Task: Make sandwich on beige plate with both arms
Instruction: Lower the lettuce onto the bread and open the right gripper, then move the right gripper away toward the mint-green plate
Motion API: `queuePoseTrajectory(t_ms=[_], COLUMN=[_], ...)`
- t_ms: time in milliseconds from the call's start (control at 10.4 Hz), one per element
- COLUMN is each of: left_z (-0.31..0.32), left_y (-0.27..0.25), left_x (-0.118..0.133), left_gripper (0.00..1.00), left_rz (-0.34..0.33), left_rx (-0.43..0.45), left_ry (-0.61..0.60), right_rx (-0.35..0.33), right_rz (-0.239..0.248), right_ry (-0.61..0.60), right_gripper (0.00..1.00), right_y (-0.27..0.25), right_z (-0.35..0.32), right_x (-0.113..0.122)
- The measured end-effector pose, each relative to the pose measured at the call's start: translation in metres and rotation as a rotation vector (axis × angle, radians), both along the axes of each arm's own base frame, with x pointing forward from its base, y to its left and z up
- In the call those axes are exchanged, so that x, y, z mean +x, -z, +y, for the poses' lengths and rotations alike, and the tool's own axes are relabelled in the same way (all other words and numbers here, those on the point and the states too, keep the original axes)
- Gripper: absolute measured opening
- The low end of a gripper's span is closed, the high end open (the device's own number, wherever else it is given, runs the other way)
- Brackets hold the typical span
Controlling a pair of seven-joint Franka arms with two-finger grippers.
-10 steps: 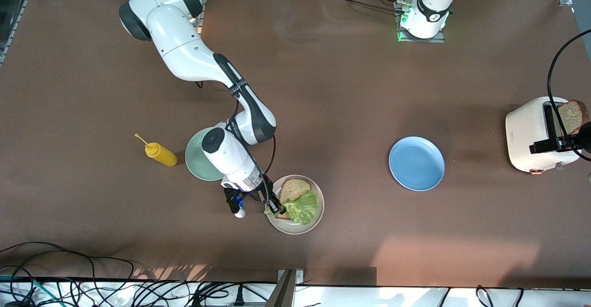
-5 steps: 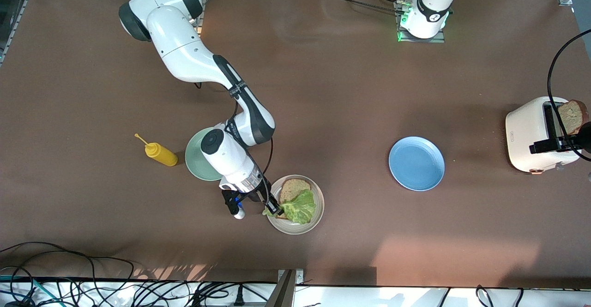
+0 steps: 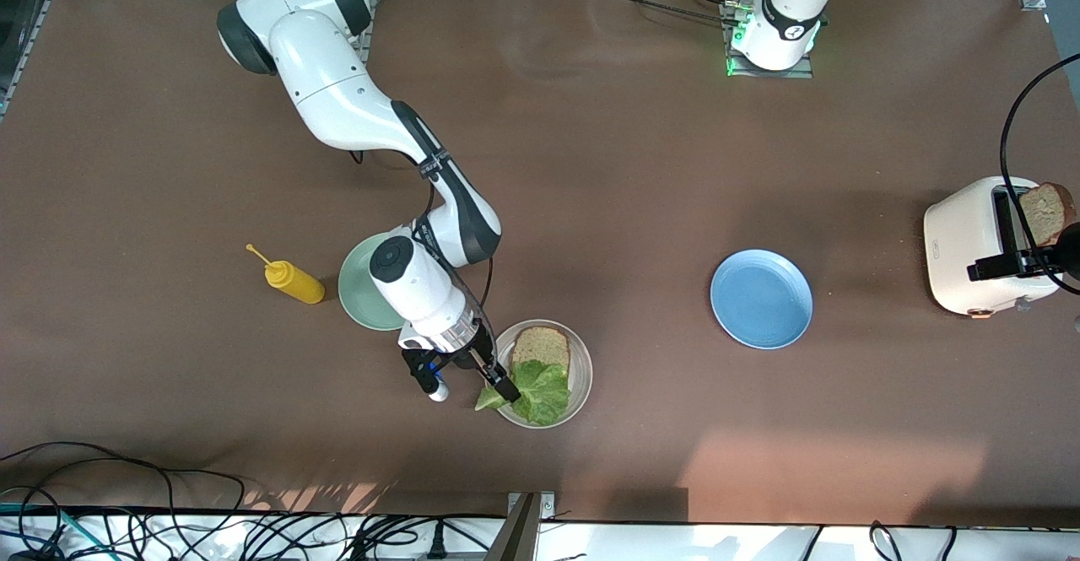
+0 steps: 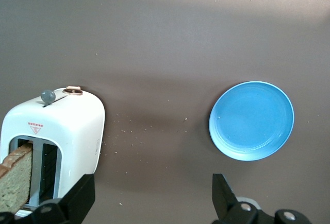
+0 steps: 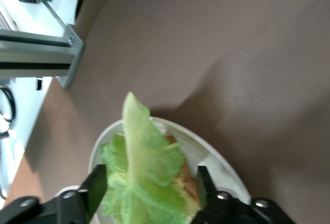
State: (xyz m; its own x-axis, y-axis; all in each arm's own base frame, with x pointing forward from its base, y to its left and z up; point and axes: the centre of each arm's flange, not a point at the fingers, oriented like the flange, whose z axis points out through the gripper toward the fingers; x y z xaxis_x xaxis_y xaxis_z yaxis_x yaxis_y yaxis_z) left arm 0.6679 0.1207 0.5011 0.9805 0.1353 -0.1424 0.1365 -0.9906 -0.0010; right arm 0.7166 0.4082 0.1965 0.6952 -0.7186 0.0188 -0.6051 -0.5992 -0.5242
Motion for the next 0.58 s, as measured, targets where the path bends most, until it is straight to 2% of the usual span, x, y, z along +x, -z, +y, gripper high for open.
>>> queuePoseTrajectory(t_ms=[96, 289, 578], left_z=[0.000, 0.000, 0.000], left_y=[0.000, 0.000, 0.002], left_x=[0.000, 0.000, 0.000], left_gripper=[1.00, 1.00, 1.00], left_rz=[0.000, 0.000, 0.003], left_rx=[0.000, 0.000, -0.001], left_ry=[0.000, 0.000, 0.000], right_rx=[-0.049, -0.108, -0.140], right_rz=[0.019, 0.065, 0.093], right_ry=[-0.040, -0.097, -0.109], right_gripper=[0.99, 1.00, 1.00], right_y=[0.004, 0.002, -0.042], right_z=[0.009, 0.030, 0.020], right_x=[-0.007, -0.023, -0.023])
